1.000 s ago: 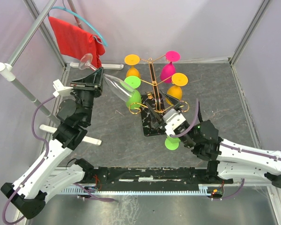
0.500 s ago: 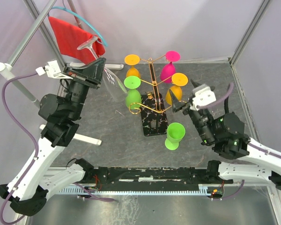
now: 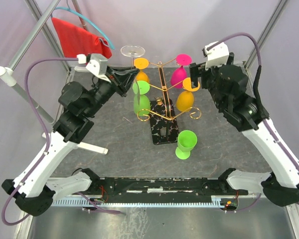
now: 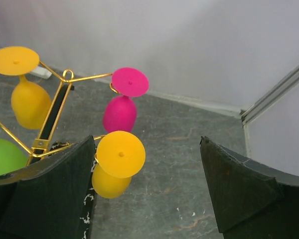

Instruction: Place the wine glass upside down on the wine glass rack

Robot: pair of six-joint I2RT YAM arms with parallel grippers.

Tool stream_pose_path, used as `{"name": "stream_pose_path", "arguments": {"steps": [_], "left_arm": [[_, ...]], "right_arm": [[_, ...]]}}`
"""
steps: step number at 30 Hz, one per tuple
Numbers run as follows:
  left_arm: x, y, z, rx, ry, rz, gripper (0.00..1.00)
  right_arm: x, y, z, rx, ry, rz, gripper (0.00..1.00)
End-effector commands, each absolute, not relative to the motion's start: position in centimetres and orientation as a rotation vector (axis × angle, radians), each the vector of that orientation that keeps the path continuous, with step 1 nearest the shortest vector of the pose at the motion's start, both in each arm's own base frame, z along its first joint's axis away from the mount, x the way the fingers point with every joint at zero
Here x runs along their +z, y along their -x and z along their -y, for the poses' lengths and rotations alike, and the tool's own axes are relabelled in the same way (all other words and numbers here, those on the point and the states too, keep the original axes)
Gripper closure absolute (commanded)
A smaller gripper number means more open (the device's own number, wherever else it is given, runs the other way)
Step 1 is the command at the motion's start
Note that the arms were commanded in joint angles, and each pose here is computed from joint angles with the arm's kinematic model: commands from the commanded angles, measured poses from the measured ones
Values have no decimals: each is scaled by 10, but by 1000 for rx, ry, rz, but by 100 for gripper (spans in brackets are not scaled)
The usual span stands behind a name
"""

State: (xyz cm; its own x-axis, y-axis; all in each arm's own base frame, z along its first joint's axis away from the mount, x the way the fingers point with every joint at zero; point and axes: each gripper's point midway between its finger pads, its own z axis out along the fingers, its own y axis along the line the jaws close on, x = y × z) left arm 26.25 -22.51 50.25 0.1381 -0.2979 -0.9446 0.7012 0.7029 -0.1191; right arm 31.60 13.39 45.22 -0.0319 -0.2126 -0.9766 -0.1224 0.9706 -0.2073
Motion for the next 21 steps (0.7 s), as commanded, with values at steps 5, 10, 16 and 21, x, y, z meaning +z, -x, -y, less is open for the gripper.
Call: {"name": "stream_pose_path", "arguments": {"steps": [5,10,16,21], "left_arm": [[554,-264,255,-626,-547,-1076,97],[548,-271,284,-584,-597,-1095,97],[510,-248,308,-577,-612,-1141,97],[503,-182,322,-683,-593,-1093,97]], "right_arm": [[410,-369,-110,119,153,-1771,6],[389,-386,-50,52,4,-1823,6],[365,-384,-2,44,-115,-1860,6],[353,-381,10,29,-135,-1883,6]]}}
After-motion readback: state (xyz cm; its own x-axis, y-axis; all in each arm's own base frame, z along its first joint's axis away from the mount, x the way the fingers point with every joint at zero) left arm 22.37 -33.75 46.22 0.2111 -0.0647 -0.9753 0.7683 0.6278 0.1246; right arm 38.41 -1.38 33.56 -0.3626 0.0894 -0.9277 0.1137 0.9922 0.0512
